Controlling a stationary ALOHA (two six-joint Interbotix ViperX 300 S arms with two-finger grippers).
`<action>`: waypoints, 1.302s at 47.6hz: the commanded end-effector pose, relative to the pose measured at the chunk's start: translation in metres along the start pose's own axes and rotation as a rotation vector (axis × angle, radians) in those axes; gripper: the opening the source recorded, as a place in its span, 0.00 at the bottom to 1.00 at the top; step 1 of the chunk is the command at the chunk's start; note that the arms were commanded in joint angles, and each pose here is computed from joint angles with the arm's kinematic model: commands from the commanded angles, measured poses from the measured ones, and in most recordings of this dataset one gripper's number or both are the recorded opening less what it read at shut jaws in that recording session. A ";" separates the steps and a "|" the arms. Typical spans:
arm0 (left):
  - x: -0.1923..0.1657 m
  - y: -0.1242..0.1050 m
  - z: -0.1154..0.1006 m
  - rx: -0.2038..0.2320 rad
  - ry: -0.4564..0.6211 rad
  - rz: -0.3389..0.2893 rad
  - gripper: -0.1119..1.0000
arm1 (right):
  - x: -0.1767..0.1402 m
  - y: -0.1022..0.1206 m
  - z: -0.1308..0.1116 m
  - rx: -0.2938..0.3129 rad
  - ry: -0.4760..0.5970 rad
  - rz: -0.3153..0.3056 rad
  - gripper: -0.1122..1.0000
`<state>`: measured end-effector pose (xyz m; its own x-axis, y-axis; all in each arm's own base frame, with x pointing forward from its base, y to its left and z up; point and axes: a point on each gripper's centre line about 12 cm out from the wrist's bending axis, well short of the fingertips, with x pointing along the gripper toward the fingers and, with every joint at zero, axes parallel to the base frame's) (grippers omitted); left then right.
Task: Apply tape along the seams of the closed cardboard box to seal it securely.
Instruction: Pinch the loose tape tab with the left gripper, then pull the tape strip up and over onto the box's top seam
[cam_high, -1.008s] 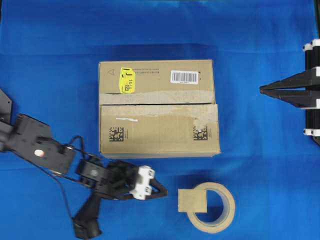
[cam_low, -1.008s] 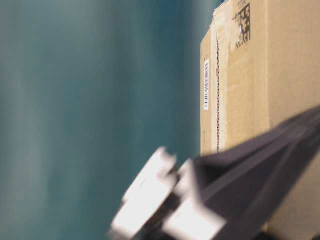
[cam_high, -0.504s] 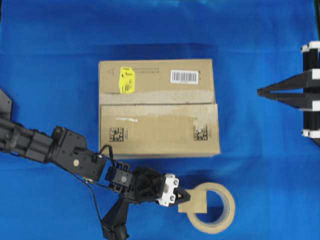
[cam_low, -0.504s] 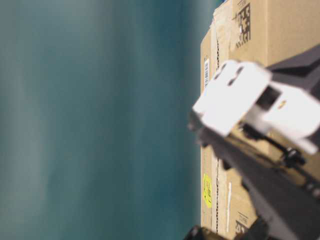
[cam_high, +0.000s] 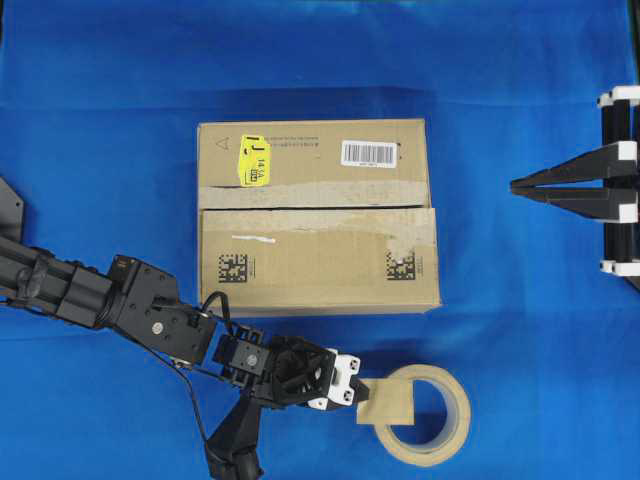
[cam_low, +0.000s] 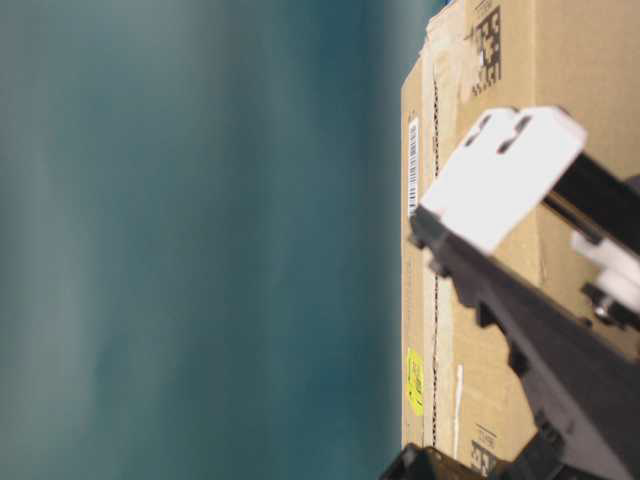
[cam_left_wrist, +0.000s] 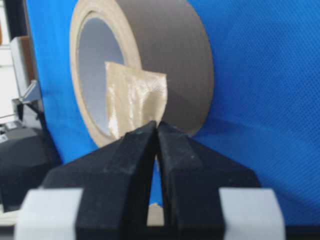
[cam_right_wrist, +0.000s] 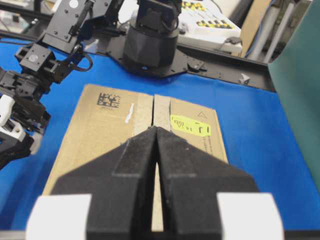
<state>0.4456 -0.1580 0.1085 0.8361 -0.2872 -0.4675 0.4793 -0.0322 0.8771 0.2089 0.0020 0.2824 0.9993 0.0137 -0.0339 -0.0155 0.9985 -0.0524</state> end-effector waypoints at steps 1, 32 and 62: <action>-0.006 0.018 0.004 -0.008 -0.007 0.049 0.10 | 0.003 0.000 0.004 0.001 -0.006 0.002 0.10; -0.041 0.084 0.001 0.016 -0.003 0.162 0.10 | 0.005 0.001 0.001 0.005 0.008 0.004 0.10; -0.137 0.115 -0.069 0.038 0.168 0.259 0.10 | 0.005 0.001 0.000 0.006 0.015 0.004 0.10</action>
<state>0.4106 -0.0716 0.2489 0.9475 -0.1597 -0.2772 0.2770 -0.0234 0.9606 0.2119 0.0020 0.2775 0.9981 0.0132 -0.0600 -0.0159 0.9989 -0.0445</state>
